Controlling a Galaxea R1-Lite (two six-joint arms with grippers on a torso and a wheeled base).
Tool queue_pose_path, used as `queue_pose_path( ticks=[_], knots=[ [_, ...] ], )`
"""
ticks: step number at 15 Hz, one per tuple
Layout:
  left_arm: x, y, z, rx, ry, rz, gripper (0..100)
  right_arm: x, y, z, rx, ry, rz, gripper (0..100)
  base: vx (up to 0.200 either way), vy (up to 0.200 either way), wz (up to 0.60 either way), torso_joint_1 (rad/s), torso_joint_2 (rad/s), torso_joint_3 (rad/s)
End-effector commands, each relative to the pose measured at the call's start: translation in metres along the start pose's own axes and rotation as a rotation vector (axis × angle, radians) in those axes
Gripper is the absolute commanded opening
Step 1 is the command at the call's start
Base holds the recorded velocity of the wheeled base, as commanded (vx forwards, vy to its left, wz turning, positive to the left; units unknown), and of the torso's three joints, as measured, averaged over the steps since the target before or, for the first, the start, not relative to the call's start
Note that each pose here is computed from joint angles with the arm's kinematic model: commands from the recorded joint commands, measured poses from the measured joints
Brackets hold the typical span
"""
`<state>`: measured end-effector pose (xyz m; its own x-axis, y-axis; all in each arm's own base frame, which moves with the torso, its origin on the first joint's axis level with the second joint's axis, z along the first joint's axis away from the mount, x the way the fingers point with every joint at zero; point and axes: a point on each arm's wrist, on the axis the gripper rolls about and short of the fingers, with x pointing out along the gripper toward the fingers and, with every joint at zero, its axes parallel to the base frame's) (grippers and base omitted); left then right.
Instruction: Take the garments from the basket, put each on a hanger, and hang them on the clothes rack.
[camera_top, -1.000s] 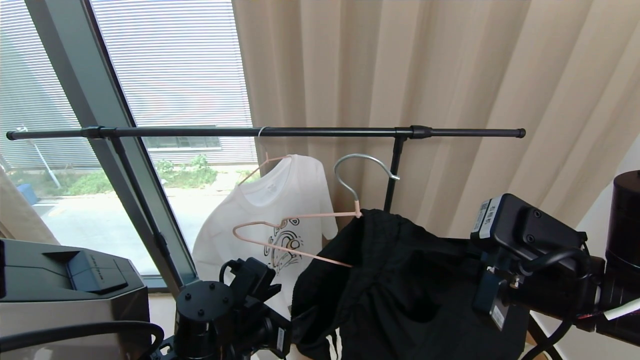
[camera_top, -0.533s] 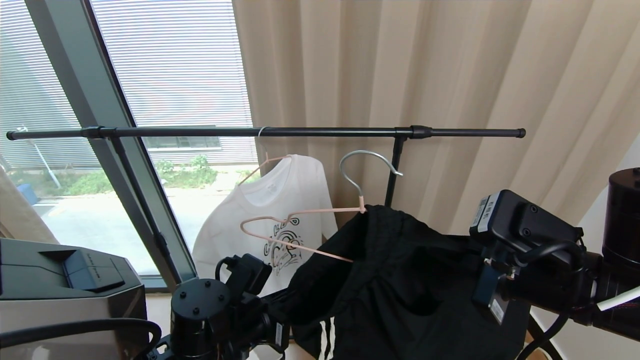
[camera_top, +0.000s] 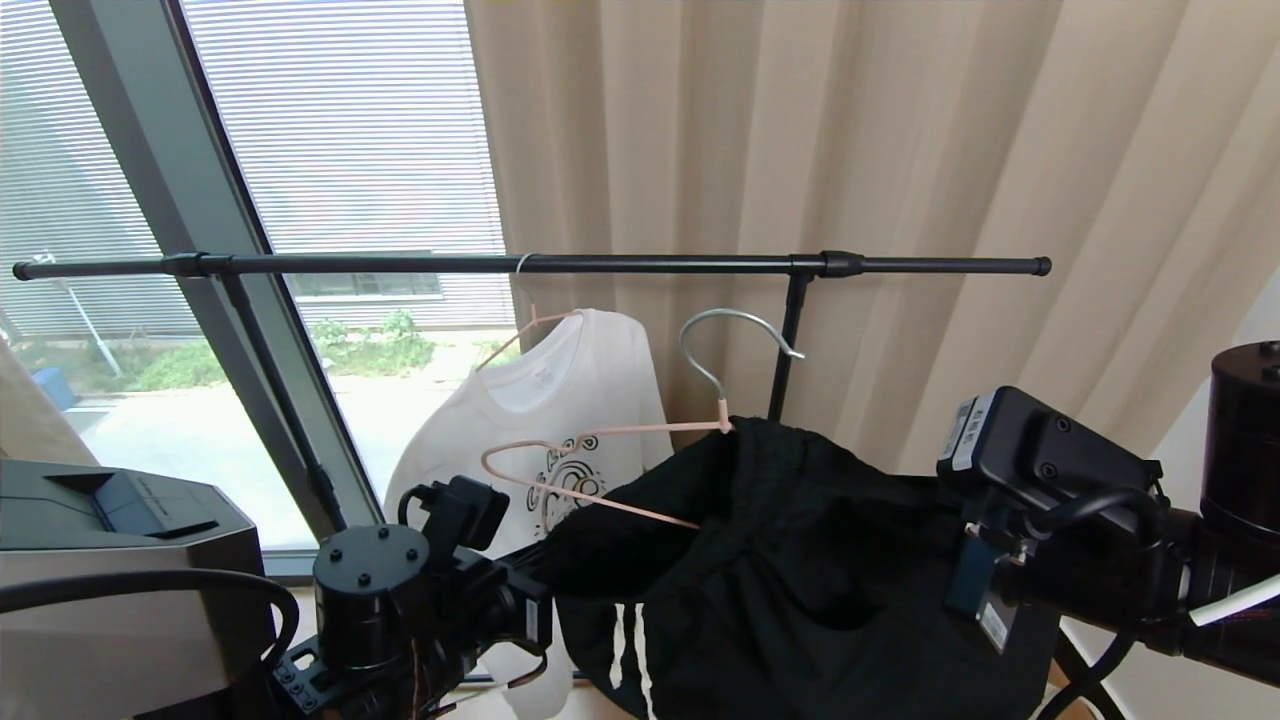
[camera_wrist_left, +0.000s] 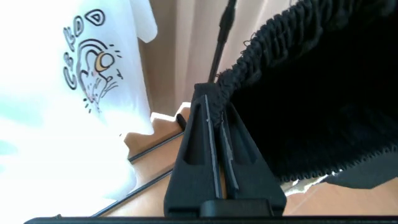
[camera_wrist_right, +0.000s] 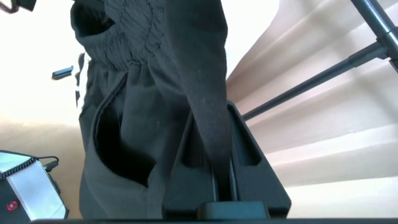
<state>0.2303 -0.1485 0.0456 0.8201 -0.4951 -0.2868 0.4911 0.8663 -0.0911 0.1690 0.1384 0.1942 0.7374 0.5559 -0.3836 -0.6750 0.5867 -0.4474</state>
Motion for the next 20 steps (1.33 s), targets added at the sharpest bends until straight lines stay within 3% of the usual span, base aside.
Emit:
queue_pose_path(
  ticks=[1, 14, 20],
  knots=[
    [0.000, 0.005, 0.004, -0.006, -0.018, 0.016, 0, 0.001, 0.000, -0.001, -0.001, 0.006, 0.003, 0, 0.000, 0.000, 0.00, 0.000, 0.00, 0.000],
    [0.003, 0.037, 0.019, -0.015, -0.083, 0.117, 0, 0.001, -0.003, -0.019, -0.060, 0.082, -0.016, 0, 0.000, 0.000, 0.00, 0.000, 0.00, 0.000],
    [-0.004, 0.039, 0.028, -0.015, -0.119, 0.117, 0, 0.002, -0.007, -0.027, -0.100, 0.115, -0.028, 0, 0.000, 0.000, 0.00, 0.000, 0.00, 0.000]
  ],
)
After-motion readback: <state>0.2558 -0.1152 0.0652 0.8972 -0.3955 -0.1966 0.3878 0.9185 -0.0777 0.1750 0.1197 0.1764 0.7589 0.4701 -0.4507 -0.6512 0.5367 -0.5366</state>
